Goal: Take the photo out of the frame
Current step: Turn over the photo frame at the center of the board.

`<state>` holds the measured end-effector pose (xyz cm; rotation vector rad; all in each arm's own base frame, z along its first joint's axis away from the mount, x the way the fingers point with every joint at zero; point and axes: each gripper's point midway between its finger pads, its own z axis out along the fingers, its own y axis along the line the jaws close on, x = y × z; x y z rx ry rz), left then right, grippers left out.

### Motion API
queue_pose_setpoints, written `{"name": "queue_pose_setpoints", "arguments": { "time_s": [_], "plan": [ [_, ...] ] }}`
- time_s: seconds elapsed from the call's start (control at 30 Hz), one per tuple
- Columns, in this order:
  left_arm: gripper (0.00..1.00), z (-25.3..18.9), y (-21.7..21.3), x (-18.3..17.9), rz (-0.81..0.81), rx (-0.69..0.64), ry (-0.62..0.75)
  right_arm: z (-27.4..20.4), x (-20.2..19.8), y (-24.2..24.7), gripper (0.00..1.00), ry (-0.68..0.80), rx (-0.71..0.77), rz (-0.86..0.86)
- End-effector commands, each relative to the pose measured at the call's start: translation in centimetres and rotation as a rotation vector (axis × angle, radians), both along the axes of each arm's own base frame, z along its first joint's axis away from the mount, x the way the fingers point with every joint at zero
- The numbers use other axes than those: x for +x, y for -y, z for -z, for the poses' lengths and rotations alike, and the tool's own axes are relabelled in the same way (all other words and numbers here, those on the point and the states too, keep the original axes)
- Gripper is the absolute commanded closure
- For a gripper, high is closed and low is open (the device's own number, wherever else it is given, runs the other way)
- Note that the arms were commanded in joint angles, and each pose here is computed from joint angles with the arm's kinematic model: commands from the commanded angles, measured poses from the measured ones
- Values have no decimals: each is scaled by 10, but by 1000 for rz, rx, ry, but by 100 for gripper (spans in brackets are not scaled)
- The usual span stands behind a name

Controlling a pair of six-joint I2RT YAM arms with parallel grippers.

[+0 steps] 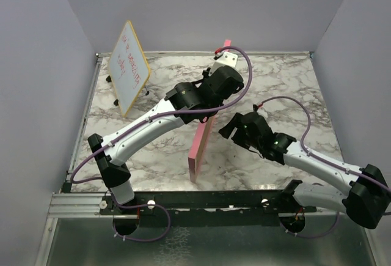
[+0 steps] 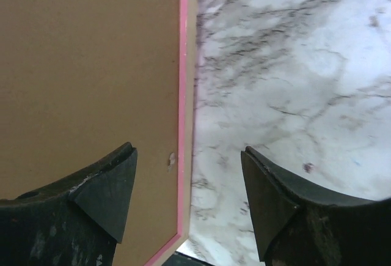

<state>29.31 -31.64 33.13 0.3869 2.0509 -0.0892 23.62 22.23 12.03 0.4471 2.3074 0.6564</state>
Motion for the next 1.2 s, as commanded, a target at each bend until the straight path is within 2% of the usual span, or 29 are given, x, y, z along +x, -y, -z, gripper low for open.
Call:
{"name": "queue_pose_setpoints", "arguments": {
  "time_s": [0.0, 0.13, 0.3, 0.63, 0.8, 1.17],
  "plan": [
    [100, -34, -19, 9, -70, 18, 114, -29, 15, -48, 27, 44, 252, -117],
    [100, -31, -18, 9, -73, 19, 106, -26, 18, -79, 27, 6, 326, -219],
    [100, -27, -17, 9, -77, 26, 97, -20, 27, -99, 28, -25, 431, -264],
    [100, -20, -10, 7, -80, 41, 88, -15, 32, -113, 28, -64, 491, -326],
    [100, -9, -4, 6, -80, 44, 69, -7, 34, -112, 28, -89, 506, -318],
    [100, 54, 26, 5, -37, 59, -33, 10, 26, -79, 27, -99, 510, -270]
  ]
}}
